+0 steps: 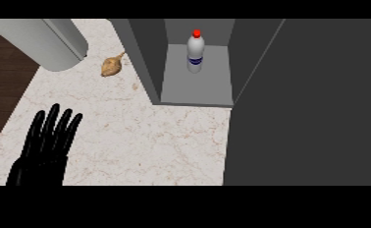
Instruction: Pick up the bottled water, place it into the cabinet and close the cabinet
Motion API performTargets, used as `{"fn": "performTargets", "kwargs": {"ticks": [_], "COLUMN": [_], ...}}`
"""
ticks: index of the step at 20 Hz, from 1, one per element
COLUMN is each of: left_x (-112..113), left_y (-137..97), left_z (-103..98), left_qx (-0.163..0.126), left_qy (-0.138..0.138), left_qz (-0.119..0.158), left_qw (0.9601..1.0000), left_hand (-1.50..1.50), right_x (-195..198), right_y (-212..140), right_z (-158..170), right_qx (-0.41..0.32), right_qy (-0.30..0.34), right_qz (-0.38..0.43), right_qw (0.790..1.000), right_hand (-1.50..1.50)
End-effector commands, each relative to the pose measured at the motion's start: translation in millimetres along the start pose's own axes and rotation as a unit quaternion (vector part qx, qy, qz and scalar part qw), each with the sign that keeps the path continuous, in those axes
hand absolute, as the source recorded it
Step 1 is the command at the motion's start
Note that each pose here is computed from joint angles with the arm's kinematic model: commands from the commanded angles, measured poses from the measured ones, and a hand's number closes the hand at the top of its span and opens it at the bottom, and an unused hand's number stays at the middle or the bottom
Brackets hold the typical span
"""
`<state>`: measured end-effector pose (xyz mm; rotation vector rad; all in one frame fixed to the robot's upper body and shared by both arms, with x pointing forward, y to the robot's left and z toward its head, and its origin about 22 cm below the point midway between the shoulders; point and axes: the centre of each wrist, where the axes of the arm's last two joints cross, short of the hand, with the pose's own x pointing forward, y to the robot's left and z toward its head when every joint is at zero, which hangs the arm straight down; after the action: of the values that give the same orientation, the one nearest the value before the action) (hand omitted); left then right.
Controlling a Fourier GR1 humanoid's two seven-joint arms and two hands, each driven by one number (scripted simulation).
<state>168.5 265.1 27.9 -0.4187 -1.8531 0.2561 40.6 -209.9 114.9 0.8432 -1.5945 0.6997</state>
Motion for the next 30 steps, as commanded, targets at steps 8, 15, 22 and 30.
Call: {"fn": "performTargets", "kwargs": {"ticks": [8,15,22,30], "left_x": [31,43,51,56], "left_y": [21,29,39,39], "left_z": [16,13,8,-1], "left_qx": [-0.017,-0.051,-0.072,-0.095], "left_qy": [0.002,0.004,0.014,0.015], "left_qz": [0.007,0.008,0.001,0.008], "left_qw": [0.9998,0.9986,0.9973,0.9954], "left_hand": [-1.50,-1.50,-1.50,-1.50], "right_x": [21,13,8,14], "right_y": [28,20,9,-10], "right_z": [-30,-36,-45,-53], "right_qx": [0.029,0.036,0.056,0.122], "right_qy": [-0.067,-0.037,-0.021,0.006], "right_qz": [-0.042,-0.019,0.016,0.108], "right_qw": [0.996,0.998,0.998,0.987], "right_hand": [1.50,1.50,1.50,-1.50]}}
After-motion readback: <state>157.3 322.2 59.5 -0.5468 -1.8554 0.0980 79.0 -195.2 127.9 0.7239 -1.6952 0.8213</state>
